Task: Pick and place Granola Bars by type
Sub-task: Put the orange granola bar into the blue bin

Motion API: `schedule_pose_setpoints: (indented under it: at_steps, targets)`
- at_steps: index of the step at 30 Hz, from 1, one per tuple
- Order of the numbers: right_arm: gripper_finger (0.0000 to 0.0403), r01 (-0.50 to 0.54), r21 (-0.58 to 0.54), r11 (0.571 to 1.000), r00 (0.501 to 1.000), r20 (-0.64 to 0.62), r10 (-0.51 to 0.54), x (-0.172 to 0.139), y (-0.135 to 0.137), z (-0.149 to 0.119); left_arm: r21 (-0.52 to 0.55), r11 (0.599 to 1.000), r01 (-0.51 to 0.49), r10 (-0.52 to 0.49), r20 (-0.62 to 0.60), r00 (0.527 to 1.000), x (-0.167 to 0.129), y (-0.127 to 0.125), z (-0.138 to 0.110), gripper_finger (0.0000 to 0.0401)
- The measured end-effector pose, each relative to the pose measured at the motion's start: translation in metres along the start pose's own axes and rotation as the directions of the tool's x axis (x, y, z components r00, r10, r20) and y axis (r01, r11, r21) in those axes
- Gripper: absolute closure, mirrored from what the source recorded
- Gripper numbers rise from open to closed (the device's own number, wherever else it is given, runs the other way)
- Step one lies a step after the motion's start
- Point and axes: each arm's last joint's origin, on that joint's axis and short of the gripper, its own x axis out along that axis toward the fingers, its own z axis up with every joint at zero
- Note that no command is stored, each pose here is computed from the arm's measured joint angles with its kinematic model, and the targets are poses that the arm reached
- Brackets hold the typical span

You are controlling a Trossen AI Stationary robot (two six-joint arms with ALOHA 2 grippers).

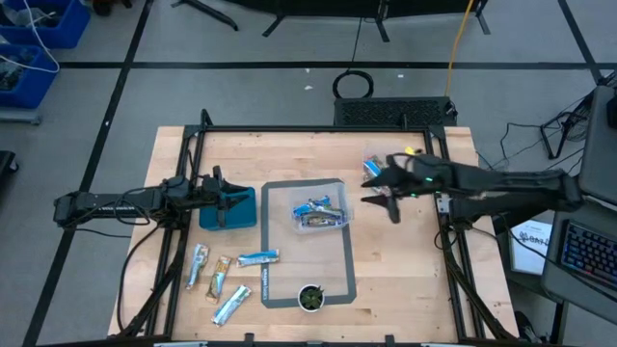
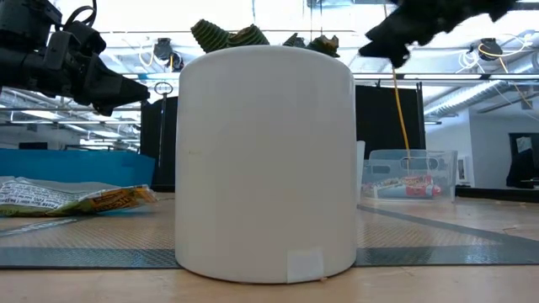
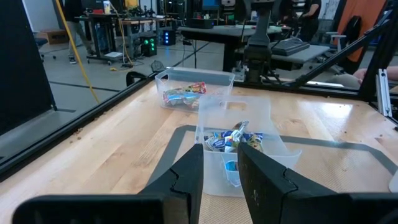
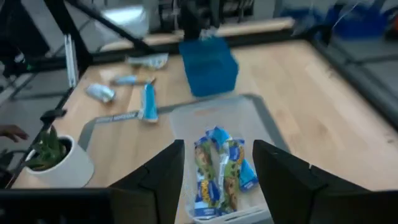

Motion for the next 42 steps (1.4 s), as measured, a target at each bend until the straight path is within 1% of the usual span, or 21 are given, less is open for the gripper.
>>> schedule_pose_setpoints:
  at_steps: [4,7,13,17,22,24,29,34,36,42]
  targets:
    - [0.0225,0.039,0.004,0.999,0.996,0.084,-0.04,-0.02,-0.001,-0.03,0.0,1.0,0.0,0.0,0.0,1.0,0.0,0.0,0.0,0.0297]
    - [0.0226,0.038,0.02,0.999,0.992,0.117,-0.04,-0.03,-0.002,-0.056,0.0,1.0,0.0,0.0,0.0,1.0,0.0,0.0,0.0,0.0297]
    - [0.0227,0.036,0.033,0.999,0.964,0.263,-0.043,-0.051,-0.003,-0.079,0.0,1.0,0.0,0.0,0.0,1.0,0.0,0.0,0.0,0.0297]
    - [0.0227,0.073,0.039,0.997,0.953,0.291,-0.081,-0.052,-0.006,-0.097,0.0,1.0,0.0,0.0,0.0,1.0,0.0,0.0,0.0,0.0297]
    - [0.0227,0.065,0.027,0.998,0.926,0.372,-0.071,-0.046,-0.008,-0.118,0.0,1.0,0.0,0.0,0.001,1.0,0.0,0.0,0.0,0.0297]
    - [0.0227,0.068,0.013,0.998,0.916,0.394,-0.068,-0.045,-0.008,-0.123,0.0,1.0,0.0,0.0,0.0,1.0,0.0,0.0,0.0,0.0297]
    - [0.0227,0.076,-0.009,0.997,0.922,0.382,-0.066,-0.04,-0.01,-0.133,0.0,1.0,0.0,0.0,0.001,1.0,0.0,0.0,0.0,0.0297]
    - [0.0227,0.08,-0.04,0.996,0.923,0.38,-0.059,-0.04,-0.01,-0.134,0.0,1.0,0.0,0.0,0.0,1.0,0.0,0.0,0.0,0.0297]
    - [0.0227,0.064,-0.049,0.997,0.927,0.373,-0.041,-0.039,-0.009,-0.135,0.0,1.0,0.0,0.0,0.001,1.0,0.0,0.0,0.0,0.0297]
    - [0.0227,0.059,-0.043,0.997,0.926,0.376,-0.039,-0.039,-0.009,-0.135,-0.001,1.0,0.001,-0.001,0.018,1.0,0.0,0.0,0.002,0.0297]
